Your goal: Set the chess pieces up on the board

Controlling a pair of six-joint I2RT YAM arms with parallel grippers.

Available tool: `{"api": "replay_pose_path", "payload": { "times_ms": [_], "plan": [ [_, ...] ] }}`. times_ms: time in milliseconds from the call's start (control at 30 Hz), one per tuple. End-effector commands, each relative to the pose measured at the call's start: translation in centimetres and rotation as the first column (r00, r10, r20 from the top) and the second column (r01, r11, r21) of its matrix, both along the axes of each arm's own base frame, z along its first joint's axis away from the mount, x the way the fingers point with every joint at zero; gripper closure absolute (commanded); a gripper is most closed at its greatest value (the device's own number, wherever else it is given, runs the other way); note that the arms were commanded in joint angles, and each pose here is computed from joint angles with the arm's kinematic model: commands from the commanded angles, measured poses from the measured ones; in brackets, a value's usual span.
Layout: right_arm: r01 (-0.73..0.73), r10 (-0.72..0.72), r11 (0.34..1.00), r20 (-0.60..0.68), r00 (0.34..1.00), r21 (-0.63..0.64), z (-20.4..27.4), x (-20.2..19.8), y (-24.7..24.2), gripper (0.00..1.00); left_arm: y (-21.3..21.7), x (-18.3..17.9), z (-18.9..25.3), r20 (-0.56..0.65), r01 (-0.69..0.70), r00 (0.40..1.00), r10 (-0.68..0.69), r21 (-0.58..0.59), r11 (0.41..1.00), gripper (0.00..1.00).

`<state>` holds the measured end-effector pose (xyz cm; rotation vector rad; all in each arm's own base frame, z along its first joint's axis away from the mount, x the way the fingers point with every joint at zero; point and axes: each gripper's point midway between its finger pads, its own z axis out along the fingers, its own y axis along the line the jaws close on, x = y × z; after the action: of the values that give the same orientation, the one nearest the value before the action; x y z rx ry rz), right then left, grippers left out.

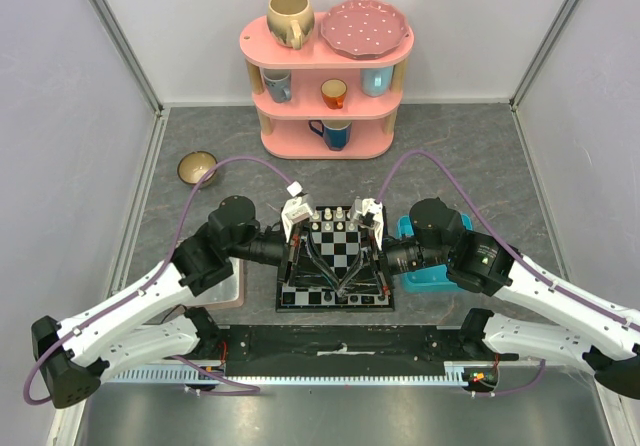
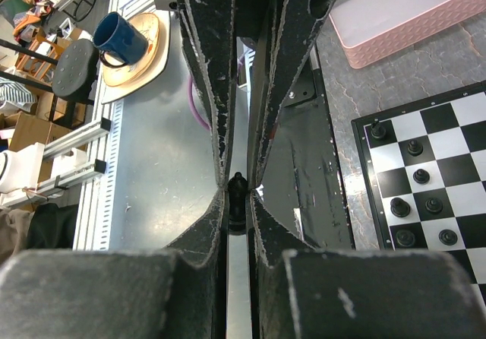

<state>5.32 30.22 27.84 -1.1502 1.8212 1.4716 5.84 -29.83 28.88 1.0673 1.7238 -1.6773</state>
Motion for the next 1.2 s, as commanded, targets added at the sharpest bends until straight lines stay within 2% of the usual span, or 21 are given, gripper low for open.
{"api": "replay_pose_path", "payload": {
  "times_ms": [0, 200, 367, 400, 567, 1067, 1167],
  "plan": [
    [-0.002, 0.001, 0.999, 0.028, 1.0, 0.04, 1.1, 0.1, 0.2, 1.0, -0.3, -0.4, 1.6, 0.058, 0.04, 0.998, -0.037, -0.046, 0.998, 0.81],
    [-0.001, 0.0, 0.999, 0.03, 1.0, 0.039, 1.1, 0.1, 0.2, 1.0, -0.2, -0.5, 1.5, 0.057, 0.041, 0.998, -0.039, -0.045, 0.998, 0.98],
    [0.001, -0.002, 0.999, 0.027, 1.0, 0.036, 0.9, 0.1, 0.2, 0.99, -0.2, -0.5, 1.4, 0.058, 0.037, 0.998, -0.034, -0.046, 0.998, 0.98],
    [0.004, -0.005, 0.999, 0.028, 1.0, 0.036, 0.9, 0.1, 0.2, 0.93, -0.2, -0.5, 1.4, 0.055, 0.039, 0.998, -0.037, -0.045, 0.998, 0.98],
    [0.028, -0.029, 0.999, 0.036, 0.999, 0.032, 0.8, 0.6, 0.2, 0.77, -0.1, -0.6, 1.5, 0.061, 0.041, 0.997, -0.038, -0.05, 0.998, 0.98],
    [0.066, -0.067, 0.998, 0.042, 0.997, 0.023, 0.7, 1.1, 0.1, 0.71, 0.0, -0.7, 1.2, 0.057, 0.041, 0.998, -0.039, -0.044, 0.998, 0.98],
    [0.07, -0.071, 0.997, 0.041, 0.997, 0.017, 0.6, 1.2, 0.0, 0.68, 0.0, -0.6, 1.4, 0.061, 0.04, 0.997, -0.037, -0.049, 0.998, 0.98]
  ]
}}
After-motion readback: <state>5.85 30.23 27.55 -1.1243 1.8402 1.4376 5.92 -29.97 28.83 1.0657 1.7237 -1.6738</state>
